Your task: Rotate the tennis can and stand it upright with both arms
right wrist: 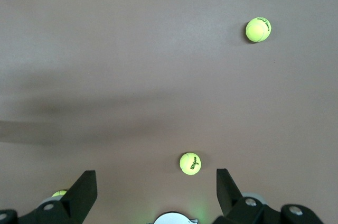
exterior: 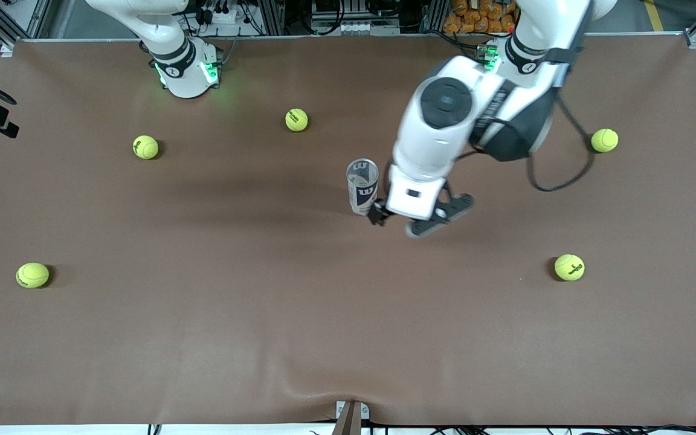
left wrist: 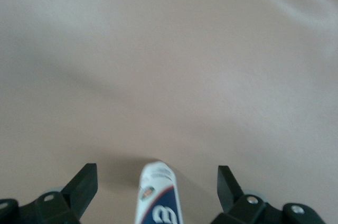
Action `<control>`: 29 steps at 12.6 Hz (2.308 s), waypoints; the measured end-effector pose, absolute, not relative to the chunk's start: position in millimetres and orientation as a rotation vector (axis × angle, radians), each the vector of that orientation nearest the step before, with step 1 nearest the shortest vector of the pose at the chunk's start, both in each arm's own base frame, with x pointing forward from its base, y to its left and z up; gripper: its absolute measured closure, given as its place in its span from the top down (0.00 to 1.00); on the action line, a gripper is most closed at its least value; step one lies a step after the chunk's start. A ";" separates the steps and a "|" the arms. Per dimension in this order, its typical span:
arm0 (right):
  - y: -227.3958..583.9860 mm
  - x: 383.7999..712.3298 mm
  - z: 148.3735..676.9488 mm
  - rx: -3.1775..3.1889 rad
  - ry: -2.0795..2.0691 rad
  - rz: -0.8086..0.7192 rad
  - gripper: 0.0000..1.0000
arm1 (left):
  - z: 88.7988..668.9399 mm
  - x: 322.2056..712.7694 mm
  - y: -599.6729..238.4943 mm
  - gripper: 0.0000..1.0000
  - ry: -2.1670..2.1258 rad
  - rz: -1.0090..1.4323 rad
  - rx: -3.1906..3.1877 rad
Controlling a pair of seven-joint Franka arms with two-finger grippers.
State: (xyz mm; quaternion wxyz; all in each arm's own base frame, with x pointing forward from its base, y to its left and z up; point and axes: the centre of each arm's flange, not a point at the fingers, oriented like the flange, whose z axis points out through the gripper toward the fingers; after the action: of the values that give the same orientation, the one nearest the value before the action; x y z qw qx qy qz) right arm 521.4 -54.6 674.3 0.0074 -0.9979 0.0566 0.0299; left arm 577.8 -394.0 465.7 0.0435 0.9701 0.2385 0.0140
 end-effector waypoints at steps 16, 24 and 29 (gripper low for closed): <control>-57.8 522.9 671.1 -3.124 0.187 0.104 1.00 | 571.4 626.7 -150.8 1.00 0.305 0.048 3.047; -58.3 523.7 669.2 -3.124 0.189 0.110 1.00 | 649.1 539.9 -75.5 1.00 0.173 0.013 3.144; -58.6 523.8 668.8 -3.124 0.190 0.111 1.00 | 628.8 516.5 -59.0 1.00 0.112 0.083 3.147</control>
State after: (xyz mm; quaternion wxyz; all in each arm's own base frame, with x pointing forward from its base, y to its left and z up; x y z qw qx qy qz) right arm 523.8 -58.6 668.8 0.0050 -0.9975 0.0606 0.0354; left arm 516.5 -59.0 628.8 -0.0044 0.9990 0.0355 0.0264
